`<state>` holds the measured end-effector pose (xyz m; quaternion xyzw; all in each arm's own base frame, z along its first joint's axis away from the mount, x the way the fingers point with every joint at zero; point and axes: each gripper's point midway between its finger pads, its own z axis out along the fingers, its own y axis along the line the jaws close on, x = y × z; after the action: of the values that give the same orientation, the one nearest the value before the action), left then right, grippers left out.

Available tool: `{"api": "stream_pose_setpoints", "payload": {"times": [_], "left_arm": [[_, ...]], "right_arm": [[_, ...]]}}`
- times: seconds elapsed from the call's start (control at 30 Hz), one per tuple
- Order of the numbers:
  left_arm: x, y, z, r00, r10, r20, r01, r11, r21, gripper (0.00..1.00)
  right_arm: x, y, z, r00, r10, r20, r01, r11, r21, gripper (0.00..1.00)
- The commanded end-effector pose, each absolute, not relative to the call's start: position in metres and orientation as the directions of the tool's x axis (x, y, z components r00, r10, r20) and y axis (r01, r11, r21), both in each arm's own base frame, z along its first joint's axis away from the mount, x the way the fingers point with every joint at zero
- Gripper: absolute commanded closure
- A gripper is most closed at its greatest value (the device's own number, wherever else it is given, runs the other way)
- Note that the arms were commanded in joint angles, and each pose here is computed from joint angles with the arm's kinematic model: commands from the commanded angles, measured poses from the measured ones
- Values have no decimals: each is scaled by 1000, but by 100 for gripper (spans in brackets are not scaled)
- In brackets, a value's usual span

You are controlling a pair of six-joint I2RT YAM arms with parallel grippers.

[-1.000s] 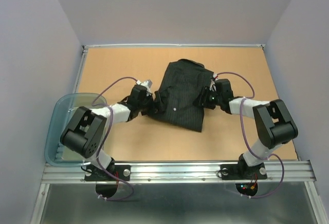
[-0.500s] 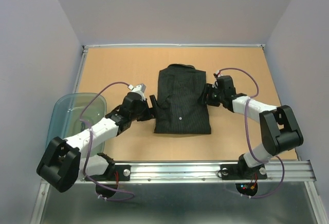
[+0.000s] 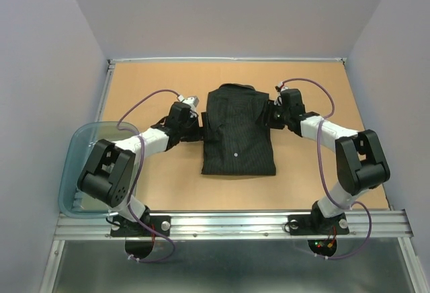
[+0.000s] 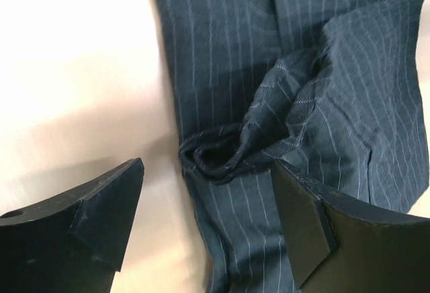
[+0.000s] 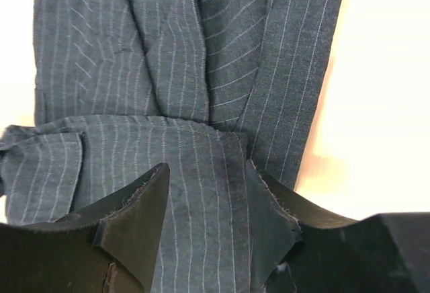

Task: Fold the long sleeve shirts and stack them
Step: Fold the shirt

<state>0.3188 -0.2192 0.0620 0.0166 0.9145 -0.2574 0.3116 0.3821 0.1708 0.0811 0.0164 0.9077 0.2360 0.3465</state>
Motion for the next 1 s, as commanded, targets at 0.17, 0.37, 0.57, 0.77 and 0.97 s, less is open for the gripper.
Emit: {"api": "stream_pose_setpoints", "payload": {"times": [0.17,0.37,0.57,0.77,0.97], "left_arm": [[337,-239,69,-784,-49,-619,308,834,-457,19],[340,-240,74,-775,-37,-631,323,835,-446,27],[345,-243,77,-772,-24,-635,337,832,-441,36],[350,-245,79,-767,-5,-641,352,832,-428,54],[359,-247,93,-740,38,-671,395,832,-389,92]], "right_arm": [[404,175,86,-747,189,-637,-147,888,436,46],[406,177,73,-767,174,-617,-150,887,436,48],[408,181,74,-767,166,-620,-171,879,446,58],[408,181,81,-756,166,-633,-179,878,444,84],[405,176,98,-726,182,-664,-178,882,436,99]]}}
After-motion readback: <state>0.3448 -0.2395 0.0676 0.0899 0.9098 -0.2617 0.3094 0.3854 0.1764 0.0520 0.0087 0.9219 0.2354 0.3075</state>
